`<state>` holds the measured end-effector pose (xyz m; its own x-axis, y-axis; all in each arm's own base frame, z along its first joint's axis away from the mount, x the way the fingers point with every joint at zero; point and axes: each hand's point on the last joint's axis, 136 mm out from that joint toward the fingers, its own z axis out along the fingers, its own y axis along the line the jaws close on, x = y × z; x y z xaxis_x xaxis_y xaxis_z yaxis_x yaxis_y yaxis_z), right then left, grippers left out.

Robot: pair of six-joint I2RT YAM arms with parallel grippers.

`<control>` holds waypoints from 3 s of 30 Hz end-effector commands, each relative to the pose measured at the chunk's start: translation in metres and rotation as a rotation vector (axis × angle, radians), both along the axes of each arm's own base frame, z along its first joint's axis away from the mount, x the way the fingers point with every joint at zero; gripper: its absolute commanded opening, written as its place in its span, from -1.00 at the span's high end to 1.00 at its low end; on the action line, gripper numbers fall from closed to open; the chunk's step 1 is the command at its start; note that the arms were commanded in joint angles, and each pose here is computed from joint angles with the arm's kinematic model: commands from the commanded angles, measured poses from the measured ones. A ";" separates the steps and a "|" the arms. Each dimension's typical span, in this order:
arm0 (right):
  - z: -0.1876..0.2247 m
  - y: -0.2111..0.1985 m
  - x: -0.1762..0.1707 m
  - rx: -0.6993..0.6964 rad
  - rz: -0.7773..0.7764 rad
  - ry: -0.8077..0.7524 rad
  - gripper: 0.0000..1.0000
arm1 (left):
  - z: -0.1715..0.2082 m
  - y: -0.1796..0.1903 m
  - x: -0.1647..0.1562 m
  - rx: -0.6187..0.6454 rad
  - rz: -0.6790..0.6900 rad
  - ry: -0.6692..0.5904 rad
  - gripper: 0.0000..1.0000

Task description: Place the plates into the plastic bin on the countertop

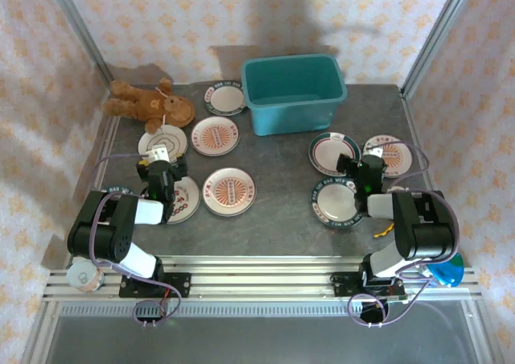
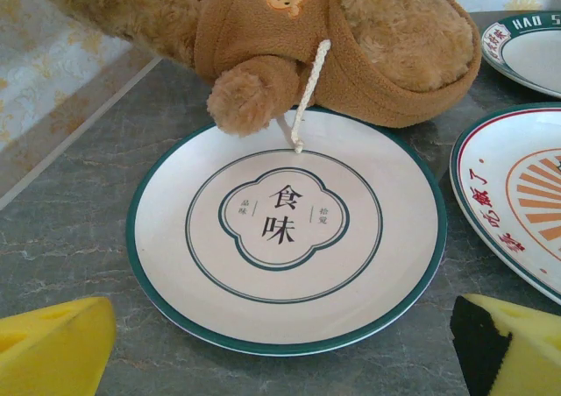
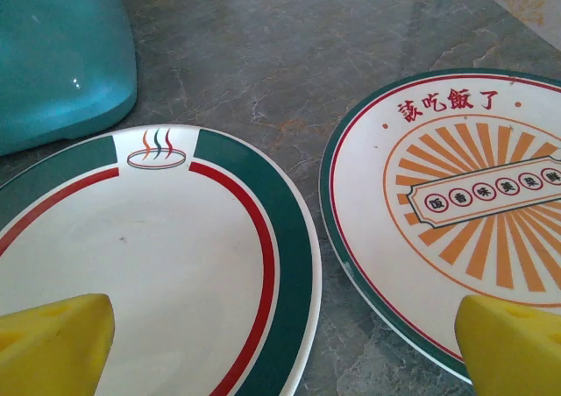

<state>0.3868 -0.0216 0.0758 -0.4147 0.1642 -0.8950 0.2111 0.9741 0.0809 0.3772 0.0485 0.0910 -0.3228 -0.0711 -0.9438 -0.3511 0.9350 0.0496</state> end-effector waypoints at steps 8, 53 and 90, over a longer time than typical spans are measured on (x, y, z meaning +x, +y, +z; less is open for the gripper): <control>0.013 -0.003 0.008 -0.023 -0.017 -0.043 -0.99 | 0.012 0.010 0.006 0.025 0.041 -0.038 -0.99; 0.058 0.009 -0.024 0.313 -0.075 0.209 -0.78 | 0.133 -0.078 0.008 -0.268 -0.272 -0.016 -0.98; 0.124 0.144 0.097 0.636 0.020 0.418 -0.42 | 0.179 -0.232 0.161 -0.492 -0.437 0.246 -0.98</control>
